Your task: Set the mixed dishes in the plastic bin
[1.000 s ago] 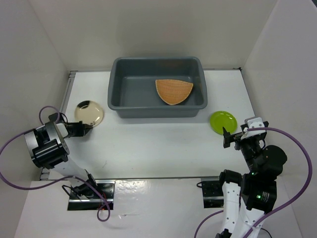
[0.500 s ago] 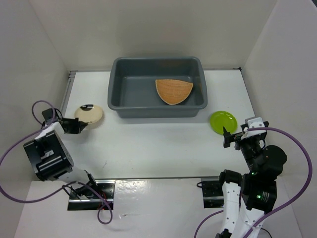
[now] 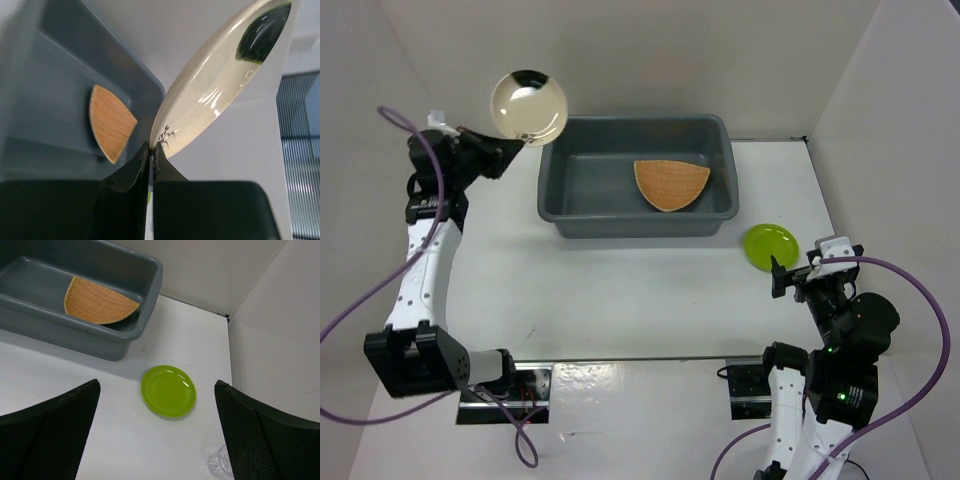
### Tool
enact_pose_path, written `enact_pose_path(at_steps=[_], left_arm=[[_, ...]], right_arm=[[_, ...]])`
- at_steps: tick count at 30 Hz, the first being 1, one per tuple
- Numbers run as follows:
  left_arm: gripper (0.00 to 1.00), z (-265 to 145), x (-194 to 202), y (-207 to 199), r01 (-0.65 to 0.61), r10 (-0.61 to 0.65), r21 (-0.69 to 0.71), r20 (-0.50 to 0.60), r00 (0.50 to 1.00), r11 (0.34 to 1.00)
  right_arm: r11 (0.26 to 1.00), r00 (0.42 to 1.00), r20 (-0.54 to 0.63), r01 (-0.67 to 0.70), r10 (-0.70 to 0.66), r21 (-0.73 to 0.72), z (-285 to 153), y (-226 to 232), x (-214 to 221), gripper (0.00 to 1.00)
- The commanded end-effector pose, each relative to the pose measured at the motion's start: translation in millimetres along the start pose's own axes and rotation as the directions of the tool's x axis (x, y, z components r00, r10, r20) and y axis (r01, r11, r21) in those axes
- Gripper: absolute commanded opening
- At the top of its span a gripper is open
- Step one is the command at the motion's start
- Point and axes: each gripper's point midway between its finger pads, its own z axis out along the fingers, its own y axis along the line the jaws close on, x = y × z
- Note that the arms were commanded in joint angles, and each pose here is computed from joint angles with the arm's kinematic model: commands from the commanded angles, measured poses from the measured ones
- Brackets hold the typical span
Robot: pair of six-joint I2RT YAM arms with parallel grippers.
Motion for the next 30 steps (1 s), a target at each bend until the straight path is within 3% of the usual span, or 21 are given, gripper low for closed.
enact_pose_path(at_steps=[1,3,5,6,7,9,11,22,28,29,30], left_arm=[[0.00,42.6,26.5,-4.5,0.001,-0.002,-0.005,-0.103,0.995,1.000],[0.00,60.7,55.1,-37.4,-0.046,0.053,0.041,-0.191,0.980,0.998],[0.00,88.9,100.8,-43.0,-0.089,0.102,0.058,-0.311,0.945,0.994],[0.00,108.4,123.0,-25.5,-0.097,0.092,0.005,-0.377,0.922,0.995],[0.00,113.5,129.1,-55.8,-0.119,0.137,0.069,-0.393,0.909,0.990],[0.00,135.6,172.6,-35.2,-0.160,0.145,0.014,-0.502,0.853,0.987],[0.00,144.6,187.0,-41.1,-0.164,0.153,0.026,-0.524,0.838,0.986],[0.00,205.0,258.6,34.0,-0.179,0.071,-0.105,-0.642,0.764,0.978],[0.00,227.4,300.7,63.3,-0.218,0.039,-0.153,-0.729,0.684,0.964],[0.00,236.3,309.2,87.8,-0.237,0.018,-0.193,-0.738,0.674,0.952],[0.00,240.3,303.4,54.7,-0.227,0.069,-0.124,-0.722,0.688,0.966]], right_arm=[[1.000,1.000,0.031,0.003,-0.004,0.026,1.1,-5.1,-7.0,0.99],[1.000,1.000,0.031,0.003,-0.004,0.026,1.1,-5.1,-7.0,0.99],[1.000,1.000,0.031,0.003,-0.004,0.026,1.1,-5.1,-7.0,0.99],[1.000,1.000,0.031,0.003,-0.004,0.026,1.1,-5.1,-7.0,0.99],[1.000,1.000,0.031,0.003,-0.004,0.026,1.1,-5.1,-7.0,0.99],[1.000,1.000,0.031,0.003,-0.004,0.026,1.1,-5.1,-7.0,0.99],[1.000,1.000,0.031,0.003,-0.004,0.026,1.1,-5.1,-7.0,0.99],[1.000,1.000,0.031,0.003,-0.004,0.026,1.1,-5.1,-7.0,0.99],[1.000,0.999,0.040,0.008,-0.009,0.029,-1.2,-4.3,-8.5,0.99],[1.000,0.999,0.040,0.008,-0.009,0.029,-1.2,-4.3,-8.5,0.99],[0.999,0.999,0.048,0.012,-0.013,0.032,-3.2,-3.7,-9.8,0.99]])
